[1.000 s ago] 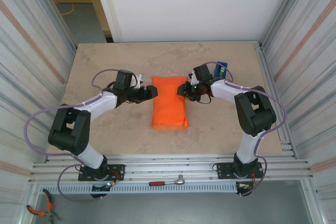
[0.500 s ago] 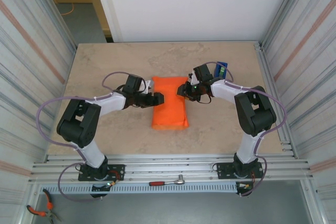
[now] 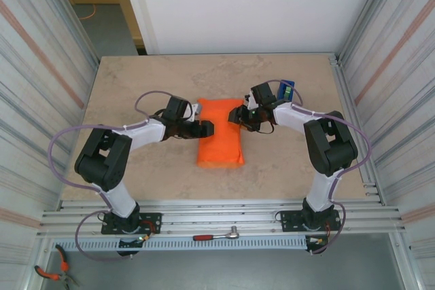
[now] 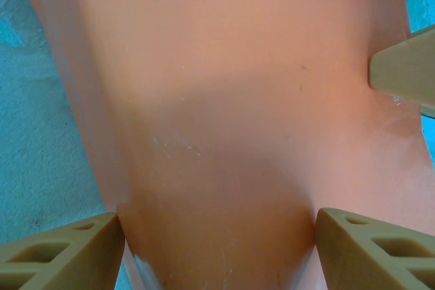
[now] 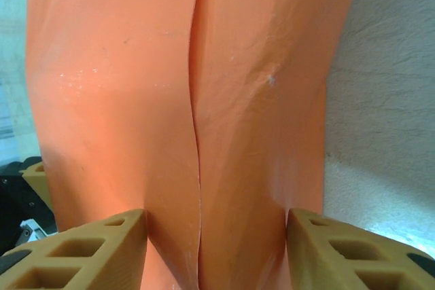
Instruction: Wrap the gift box in paper
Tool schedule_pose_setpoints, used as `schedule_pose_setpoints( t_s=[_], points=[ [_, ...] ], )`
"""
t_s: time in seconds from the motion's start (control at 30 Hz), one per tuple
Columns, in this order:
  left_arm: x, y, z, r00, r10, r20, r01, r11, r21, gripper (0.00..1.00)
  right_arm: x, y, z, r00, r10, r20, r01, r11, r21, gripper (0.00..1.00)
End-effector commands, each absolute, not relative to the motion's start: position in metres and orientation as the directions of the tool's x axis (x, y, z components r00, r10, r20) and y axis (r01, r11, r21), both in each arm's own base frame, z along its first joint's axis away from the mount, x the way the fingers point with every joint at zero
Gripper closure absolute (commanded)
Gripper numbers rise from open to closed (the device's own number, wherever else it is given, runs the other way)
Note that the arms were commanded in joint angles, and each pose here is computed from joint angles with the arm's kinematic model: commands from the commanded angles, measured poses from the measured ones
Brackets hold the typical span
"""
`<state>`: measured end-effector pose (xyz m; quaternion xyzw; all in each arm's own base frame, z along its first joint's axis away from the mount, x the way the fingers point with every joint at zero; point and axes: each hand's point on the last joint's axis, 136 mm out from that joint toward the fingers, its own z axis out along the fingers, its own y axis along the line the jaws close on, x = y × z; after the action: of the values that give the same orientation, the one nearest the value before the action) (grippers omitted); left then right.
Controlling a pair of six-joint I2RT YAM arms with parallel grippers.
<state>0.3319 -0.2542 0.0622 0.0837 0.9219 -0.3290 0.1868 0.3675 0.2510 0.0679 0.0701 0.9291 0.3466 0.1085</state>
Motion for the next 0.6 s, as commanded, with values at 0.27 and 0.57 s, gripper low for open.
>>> schedule_pose_setpoints(
  t_s=[0.27, 0.57],
  points=[
    [0.302, -0.229, 0.006, -0.961, 0.073, -0.267, 0.195, 0.865, -0.462, 0.28, 0.386, 0.208, 0.111, -0.93, 0.309, -0.2, 0.099, 0.732, 0.674, 0.32],
    [0.301, -0.228, 0.004, -0.961, 0.079, -0.266, 0.198, 0.866, -0.458, 0.28, 0.417, 0.114, 0.134, -0.839, 0.496, -0.222, 0.212, 0.676, 0.706, 0.34]
  ],
)
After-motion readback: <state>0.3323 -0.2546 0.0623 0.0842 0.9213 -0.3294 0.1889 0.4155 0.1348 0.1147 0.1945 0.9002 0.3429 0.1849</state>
